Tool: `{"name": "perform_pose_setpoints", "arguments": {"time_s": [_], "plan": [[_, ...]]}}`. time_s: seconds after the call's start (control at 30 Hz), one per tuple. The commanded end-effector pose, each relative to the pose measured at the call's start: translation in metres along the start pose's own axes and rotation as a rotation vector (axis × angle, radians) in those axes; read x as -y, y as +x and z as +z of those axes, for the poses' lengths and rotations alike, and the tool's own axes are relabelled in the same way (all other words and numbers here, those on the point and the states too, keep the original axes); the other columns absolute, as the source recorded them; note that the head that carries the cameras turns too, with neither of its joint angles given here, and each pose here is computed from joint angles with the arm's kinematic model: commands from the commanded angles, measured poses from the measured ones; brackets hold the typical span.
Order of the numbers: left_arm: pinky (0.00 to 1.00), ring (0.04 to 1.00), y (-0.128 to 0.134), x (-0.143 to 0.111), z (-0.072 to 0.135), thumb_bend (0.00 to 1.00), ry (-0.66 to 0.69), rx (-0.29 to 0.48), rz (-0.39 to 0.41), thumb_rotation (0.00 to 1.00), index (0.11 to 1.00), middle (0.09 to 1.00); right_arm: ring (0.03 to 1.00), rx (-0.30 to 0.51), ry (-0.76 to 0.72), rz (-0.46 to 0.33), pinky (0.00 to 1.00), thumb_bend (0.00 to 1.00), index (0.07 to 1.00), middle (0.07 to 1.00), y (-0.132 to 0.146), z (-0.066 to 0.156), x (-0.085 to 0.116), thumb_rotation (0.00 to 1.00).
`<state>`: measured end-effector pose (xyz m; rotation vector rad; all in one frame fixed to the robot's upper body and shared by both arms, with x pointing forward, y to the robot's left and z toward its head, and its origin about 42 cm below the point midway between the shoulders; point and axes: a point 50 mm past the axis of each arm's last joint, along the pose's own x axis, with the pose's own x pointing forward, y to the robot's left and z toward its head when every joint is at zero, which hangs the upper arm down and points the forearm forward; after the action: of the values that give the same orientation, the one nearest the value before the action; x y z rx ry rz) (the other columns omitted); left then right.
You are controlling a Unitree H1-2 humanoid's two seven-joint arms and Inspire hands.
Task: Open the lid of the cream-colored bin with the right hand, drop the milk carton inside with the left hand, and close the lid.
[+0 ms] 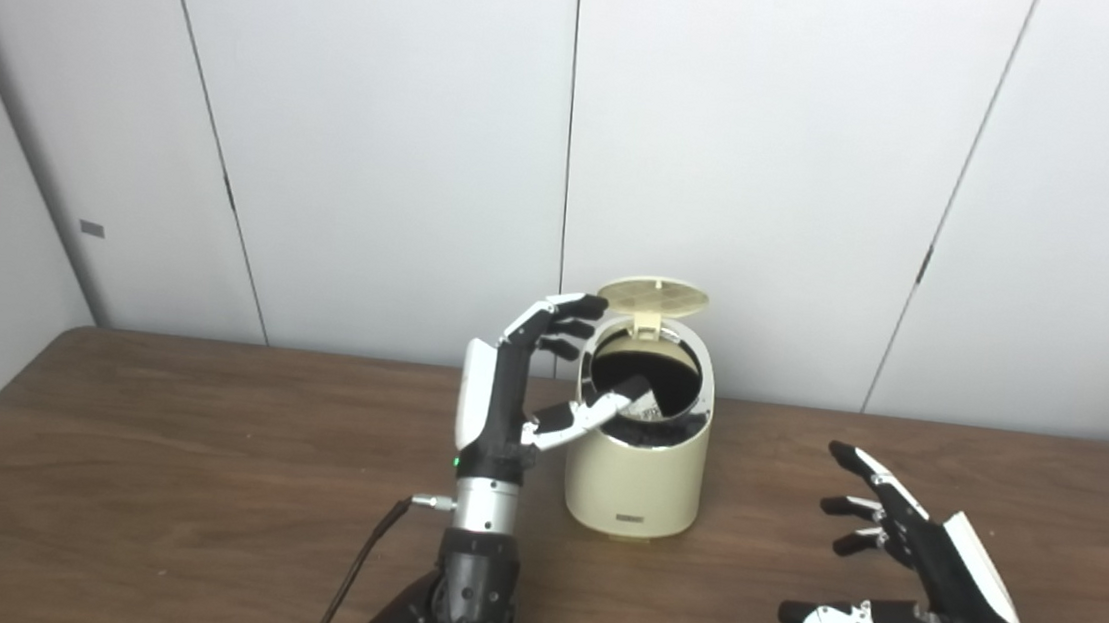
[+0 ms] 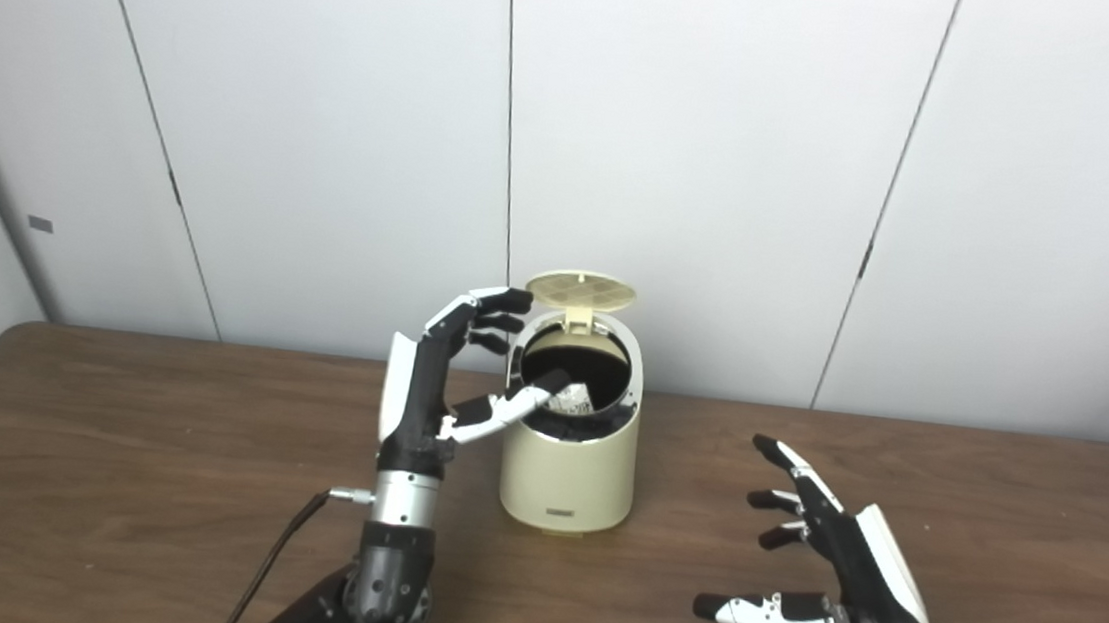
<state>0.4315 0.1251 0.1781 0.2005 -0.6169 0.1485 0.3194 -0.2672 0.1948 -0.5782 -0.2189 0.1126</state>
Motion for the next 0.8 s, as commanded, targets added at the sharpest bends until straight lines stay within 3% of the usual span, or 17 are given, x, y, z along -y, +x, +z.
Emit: {"name": "perform_pose_setpoints", "arguments": {"time_s": [0.0, 0.1, 0.17, 0.3, 0.53, 0.73, 0.77], "plan": [[0.65, 0.725, 0.026, -0.016, 0.018, 0.68, -0.045, 0.069, 0.026, 0.15, 0.756, 0.758, 0.763, 0.077, -0.018, -0.017, 0.59, 0.74, 0.894, 0.923, 0.008, 0.011, 0.010, 0.10], [0.71, 0.776, 0.033, -0.033, 0.025, 0.67, -0.097, 0.080, 0.018, 0.13, 0.793, 0.804, 0.763, 0.082, -0.014, -0.017, 0.60, 0.74, 0.896, 0.924, 0.009, 0.011, 0.011, 0.10], [0.71, 0.786, 0.035, -0.045, 0.028, 0.66, -0.114, 0.089, -0.005, 0.24, 0.835, 0.831, 0.764, 0.086, -0.012, -0.016, 0.60, 0.74, 0.895, 0.925, 0.009, 0.012, 0.011, 0.09], [0.71, 0.805, 0.033, -0.067, 0.035, 0.74, -0.132, 0.051, -0.064, 0.43, 0.906, 0.869, 0.765, 0.089, -0.016, -0.014, 0.60, 0.74, 0.898, 0.922, 0.011, 0.011, 0.011, 0.11], [0.77, 0.840, 0.024, -0.100, 0.040, 0.79, -0.094, -0.047, -0.170, 0.42, 0.949, 0.897, 0.760, 0.100, -0.024, -0.021, 0.61, 0.75, 0.894, 0.912, 0.017, 0.013, 0.011, 0.12], [0.69, 0.781, 0.009, -0.111, 0.035, 0.80, -0.047, -0.142, -0.251, 0.45, 0.892, 0.838, 0.754, 0.132, -0.031, -0.040, 0.61, 0.75, 0.891, 0.899, 0.026, 0.024, 0.014, 0.19], [0.66, 0.758, 0.004, -0.112, 0.033, 0.80, -0.044, -0.164, -0.269, 0.41, 0.878, 0.822, 0.750, 0.135, -0.035, -0.044, 0.60, 0.75, 0.890, 0.895, 0.029, 0.027, 0.014, 0.21]]}}
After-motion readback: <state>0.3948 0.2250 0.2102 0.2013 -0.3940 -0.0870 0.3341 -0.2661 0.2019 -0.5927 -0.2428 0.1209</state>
